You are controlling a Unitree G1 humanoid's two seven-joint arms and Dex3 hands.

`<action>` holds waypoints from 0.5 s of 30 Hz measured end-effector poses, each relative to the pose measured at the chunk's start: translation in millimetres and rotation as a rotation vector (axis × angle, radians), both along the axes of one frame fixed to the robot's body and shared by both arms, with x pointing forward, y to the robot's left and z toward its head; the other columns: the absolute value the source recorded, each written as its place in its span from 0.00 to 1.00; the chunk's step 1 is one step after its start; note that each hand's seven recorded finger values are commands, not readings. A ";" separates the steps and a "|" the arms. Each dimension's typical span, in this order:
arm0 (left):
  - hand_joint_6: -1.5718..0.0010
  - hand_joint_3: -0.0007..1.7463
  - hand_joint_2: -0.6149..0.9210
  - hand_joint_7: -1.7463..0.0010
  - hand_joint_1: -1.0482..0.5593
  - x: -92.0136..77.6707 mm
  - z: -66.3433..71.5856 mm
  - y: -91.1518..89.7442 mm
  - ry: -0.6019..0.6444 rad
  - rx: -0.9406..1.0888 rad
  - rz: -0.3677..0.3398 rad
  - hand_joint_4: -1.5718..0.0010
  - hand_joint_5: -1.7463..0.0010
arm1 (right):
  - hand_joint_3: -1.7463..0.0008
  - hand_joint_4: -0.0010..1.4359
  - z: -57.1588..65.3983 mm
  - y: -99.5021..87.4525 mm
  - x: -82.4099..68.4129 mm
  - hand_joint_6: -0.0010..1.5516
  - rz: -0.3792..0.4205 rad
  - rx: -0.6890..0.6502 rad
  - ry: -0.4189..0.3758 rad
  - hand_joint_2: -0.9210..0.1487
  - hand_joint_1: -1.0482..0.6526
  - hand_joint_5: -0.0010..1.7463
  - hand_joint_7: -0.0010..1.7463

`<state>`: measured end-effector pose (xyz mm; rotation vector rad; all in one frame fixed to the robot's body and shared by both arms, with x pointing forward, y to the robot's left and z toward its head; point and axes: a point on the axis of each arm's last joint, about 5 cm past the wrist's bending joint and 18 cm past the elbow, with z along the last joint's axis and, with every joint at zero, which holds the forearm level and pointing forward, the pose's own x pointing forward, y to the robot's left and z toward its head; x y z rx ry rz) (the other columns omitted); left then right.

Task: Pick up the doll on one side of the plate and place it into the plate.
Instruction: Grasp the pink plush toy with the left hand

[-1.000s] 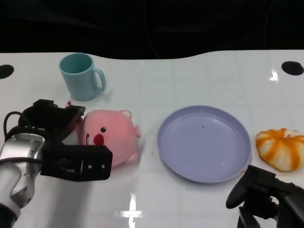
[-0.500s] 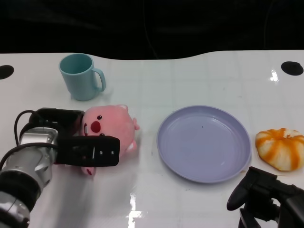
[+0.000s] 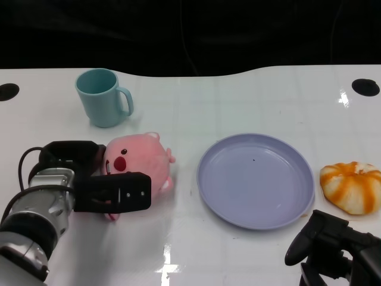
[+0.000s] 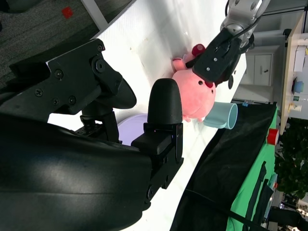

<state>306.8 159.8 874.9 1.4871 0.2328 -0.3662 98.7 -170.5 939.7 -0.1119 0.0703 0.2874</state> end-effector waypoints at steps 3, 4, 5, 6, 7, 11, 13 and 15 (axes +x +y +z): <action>0.33 0.23 1.00 0.79 0.50 -2.3 -2.2 2.9 -0.038 -0.039 -0.008 0.58 0.06 | 0.36 0.41 0.1 0.1 0.3 0.30 0.000 0.000 -0.001 0.25 0.59 1.00 0.90; 0.45 0.24 1.00 0.50 0.50 -3.6 -3.5 3.7 -0.053 -0.056 -0.007 0.57 0.03 | 0.36 0.41 0.2 0.1 0.3 0.30 0.001 0.000 -0.002 0.25 0.59 1.00 0.90; 0.54 0.27 1.00 0.21 0.51 -5.4 -5.3 4.8 -0.069 -0.083 -0.001 0.53 0.01 | 0.36 0.41 0.2 0.1 0.5 0.30 0.001 0.000 -0.002 0.25 0.59 1.00 0.90; 0.55 0.28 0.99 0.08 0.51 -7.5 -7.3 6.1 -0.088 -0.115 0.006 0.50 0.01 | 0.36 0.41 0.2 0.1 0.5 0.30 0.001 0.000 -0.002 0.25 0.59 1.00 0.90; 0.56 0.29 0.99 0.04 0.51 -9.0 -8.6 7.3 -0.103 -0.146 0.017 0.49 0.00 | 0.36 0.41 0.3 0.1 0.6 0.30 0.001 0.000 -0.002 0.25 0.59 1.00 0.90; 0.55 0.45 0.88 0.00 0.53 -16.7 -14.6 9.8 -0.160 -0.298 0.074 0.43 0.00 | 0.36 0.41 0.7 0.3 1.9 0.30 0.002 -0.001 -0.007 0.25 0.59 1.00 0.90; 0.54 0.51 0.84 0.00 0.54 -19.0 -15.1 10.0 -0.181 -0.359 0.089 0.43 0.00 | 0.36 0.41 0.7 0.2 2.5 0.30 0.003 -0.003 -0.008 0.25 0.59 1.00 0.90; 0.54 0.52 0.84 0.00 0.54 -20.6 -14.7 10.1 -0.193 -0.402 0.104 0.43 0.00 | 0.36 0.40 0.8 0.1 3.5 0.30 0.005 -0.005 -0.011 0.25 0.60 1.00 0.90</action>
